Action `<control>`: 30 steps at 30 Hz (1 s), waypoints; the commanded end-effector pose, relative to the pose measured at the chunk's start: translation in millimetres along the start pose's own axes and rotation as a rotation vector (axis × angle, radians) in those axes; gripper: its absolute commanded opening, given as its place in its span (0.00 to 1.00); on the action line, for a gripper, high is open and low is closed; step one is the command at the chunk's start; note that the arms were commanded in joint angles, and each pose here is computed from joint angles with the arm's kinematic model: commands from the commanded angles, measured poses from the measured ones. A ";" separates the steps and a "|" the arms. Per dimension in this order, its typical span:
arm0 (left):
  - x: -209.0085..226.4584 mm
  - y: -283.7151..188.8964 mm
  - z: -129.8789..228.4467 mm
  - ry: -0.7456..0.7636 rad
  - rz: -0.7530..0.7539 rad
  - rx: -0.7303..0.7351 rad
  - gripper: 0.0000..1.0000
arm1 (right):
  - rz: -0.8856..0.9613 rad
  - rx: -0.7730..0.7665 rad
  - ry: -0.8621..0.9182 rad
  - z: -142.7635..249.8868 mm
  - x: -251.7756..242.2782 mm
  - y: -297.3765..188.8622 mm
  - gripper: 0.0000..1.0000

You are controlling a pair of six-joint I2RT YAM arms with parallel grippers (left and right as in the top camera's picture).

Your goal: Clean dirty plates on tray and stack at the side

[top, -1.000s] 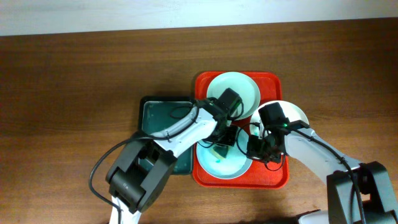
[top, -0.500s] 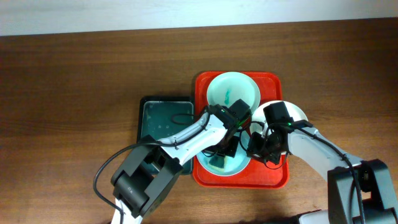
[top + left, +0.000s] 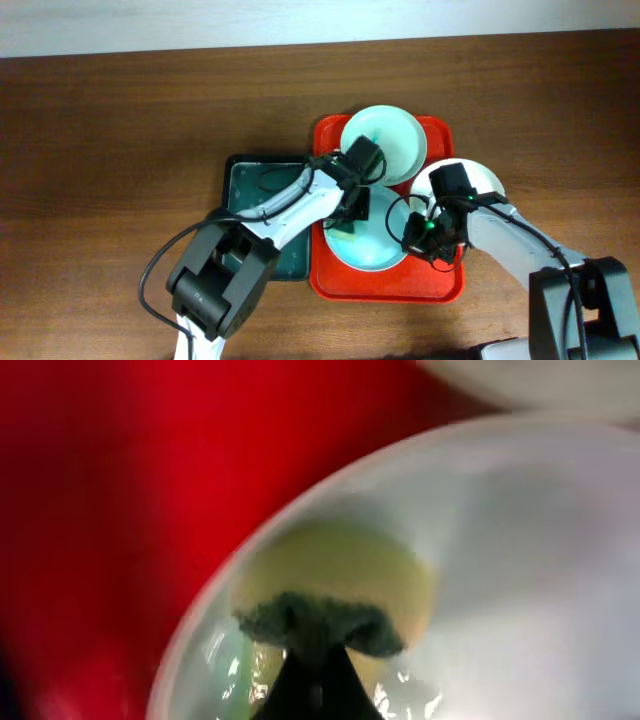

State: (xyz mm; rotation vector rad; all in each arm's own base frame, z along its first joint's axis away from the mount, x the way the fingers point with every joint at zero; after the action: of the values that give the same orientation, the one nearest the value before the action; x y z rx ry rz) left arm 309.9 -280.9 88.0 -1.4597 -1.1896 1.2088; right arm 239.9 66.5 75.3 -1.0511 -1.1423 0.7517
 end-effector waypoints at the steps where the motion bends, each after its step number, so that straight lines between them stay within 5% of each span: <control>1: -22.2 24.7 14.8 0.041 0.202 0.128 0.00 | 0.101 -0.002 -0.037 1.6 -13.3 7.3 0.04; 7: -37.7 21.0 12.0 0.139 0.343 0.126 0.00 | 0.105 0.005 -0.034 2.9 -13.9 7.2 0.04; 14: 36.4 14.7 11.8 0.164 -0.291 0.065 0.00 | 0.108 0.013 -0.039 4.2 -14.4 7.2 0.04; 17: 43.4 -0.9 5.2 0.130 -0.406 0.036 0.00 | 0.108 0.013 -0.039 4.2 -14.5 7.2 0.04; 25: 19.0 -74.6 -22.2 0.090 -0.333 0.015 0.00 | 0.110 0.018 -0.056 4.9 -14.8 7.1 0.04; 30: 66.7 -160.9 -44.9 0.008 -0.298 -0.055 0.00 | 0.109 0.024 -0.143 5.1 -14.9 7.1 0.04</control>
State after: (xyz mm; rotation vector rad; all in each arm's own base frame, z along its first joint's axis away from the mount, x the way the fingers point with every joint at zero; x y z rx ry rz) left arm 327.6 -228.2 196.3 -1.2120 -1.3022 0.9689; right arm 238.6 67.1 75.9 -1.0186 -1.2178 0.8176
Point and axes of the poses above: each gripper's point midway between its finger pads, its own y axis out along the fingers, its own x axis along the line the jaws close on, z = x × y, the point moved 8 cm from there along -y, back along the fingers, and after that the axes turned 6 degrees about -y, right-handed, at the moved point
